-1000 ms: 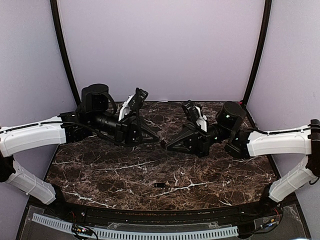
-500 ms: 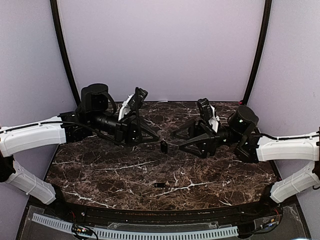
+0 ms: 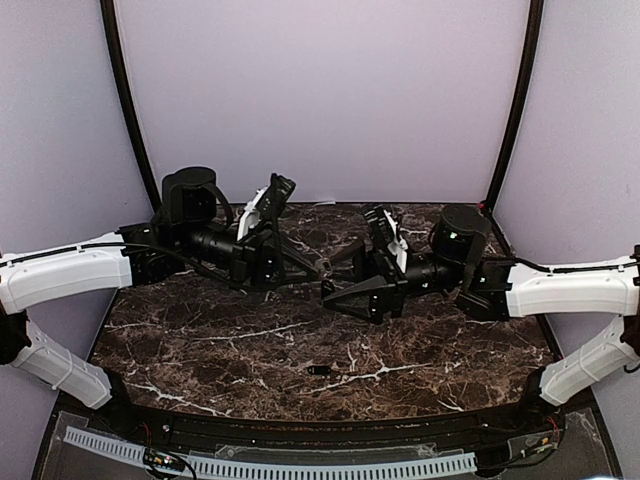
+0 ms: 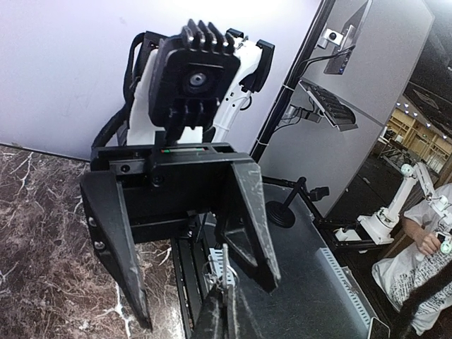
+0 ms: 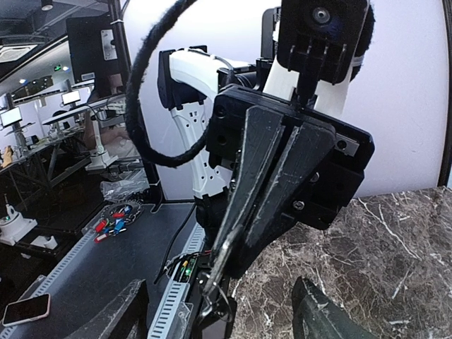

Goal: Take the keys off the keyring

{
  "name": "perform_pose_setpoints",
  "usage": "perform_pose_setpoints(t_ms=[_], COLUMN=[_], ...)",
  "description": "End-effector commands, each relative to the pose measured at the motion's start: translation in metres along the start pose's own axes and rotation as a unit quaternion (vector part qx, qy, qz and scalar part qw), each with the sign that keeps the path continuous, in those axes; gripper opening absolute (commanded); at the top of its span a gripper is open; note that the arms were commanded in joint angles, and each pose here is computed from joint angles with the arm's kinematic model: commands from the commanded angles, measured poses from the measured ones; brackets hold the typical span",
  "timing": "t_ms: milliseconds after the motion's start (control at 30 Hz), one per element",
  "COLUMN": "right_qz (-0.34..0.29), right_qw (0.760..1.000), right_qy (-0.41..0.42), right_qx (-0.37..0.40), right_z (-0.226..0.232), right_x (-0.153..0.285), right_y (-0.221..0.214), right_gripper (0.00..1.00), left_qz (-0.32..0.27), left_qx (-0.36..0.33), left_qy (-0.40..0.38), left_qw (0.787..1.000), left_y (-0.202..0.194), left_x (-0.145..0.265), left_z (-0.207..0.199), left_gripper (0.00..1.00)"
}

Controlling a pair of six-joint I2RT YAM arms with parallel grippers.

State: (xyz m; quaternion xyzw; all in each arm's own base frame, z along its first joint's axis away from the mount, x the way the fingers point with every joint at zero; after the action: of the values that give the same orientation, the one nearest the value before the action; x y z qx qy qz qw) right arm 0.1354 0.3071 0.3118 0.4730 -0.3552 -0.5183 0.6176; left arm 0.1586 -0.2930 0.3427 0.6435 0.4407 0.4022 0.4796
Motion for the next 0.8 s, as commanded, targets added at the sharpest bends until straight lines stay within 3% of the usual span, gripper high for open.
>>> perform_pose_setpoints(t_ms=[0,100,200,233,533,700,767], right_qz=[0.001,0.008,0.011,0.011,0.016,0.01,0.009], right_qw=[0.999,0.998,0.998,0.998,0.998,0.999,0.999], right_qy=[-0.041,-0.053,-0.057,-0.056,-0.044,-0.036,-0.034], right_qx=[0.025,0.025,0.029,0.03,0.032,0.03,0.027], right_z=[0.0019,0.0013,0.001,0.0017,0.0065,0.0105,0.0109], right_x=[-0.0128,-0.0158,-0.0166,-0.0166,-0.0144,-0.0119,-0.0104], right_y=[0.0058,0.0043,0.0035,0.0034,0.0024,0.0032,0.0024], right_gripper=[0.68,0.59,0.36,0.32,0.17,0.0,0.0], left_qz=[-0.007,-0.007,-0.006,-0.005,-0.005,-0.006,-0.005], left_qx=[-0.017,-0.017,-0.017,-0.017,-0.016,-0.017,-0.017], left_qy=[0.008,0.006,0.005,0.004,0.003,0.003,0.002], left_qw=[1.0,1.0,1.0,1.0,1.0,1.0,1.0], left_y=[0.0047,0.005,0.005,0.0049,0.0047,0.005,0.0046], left_x=[0.0034,0.0033,0.0031,0.0029,0.0037,0.0039,0.0039], left_z=[-0.0029,-0.003,-0.0029,-0.0028,-0.0041,-0.0045,-0.0046], left_gripper=[0.0,0.0,0.0,0.0,0.0,0.0,0.0])
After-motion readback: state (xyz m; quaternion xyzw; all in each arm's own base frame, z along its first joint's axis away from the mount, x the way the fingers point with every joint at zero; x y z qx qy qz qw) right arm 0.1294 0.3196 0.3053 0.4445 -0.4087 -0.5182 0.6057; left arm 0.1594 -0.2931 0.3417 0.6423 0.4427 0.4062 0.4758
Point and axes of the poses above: each gripper's point midway between its finger pads, its own x axis back along the fingers, its own z axis along the line the jaws close on, y = z × x, the point moved 9 cm from there along x, back along the fingers, and after that the axes turned 9 degrees about -x, right-handed, at the moved point
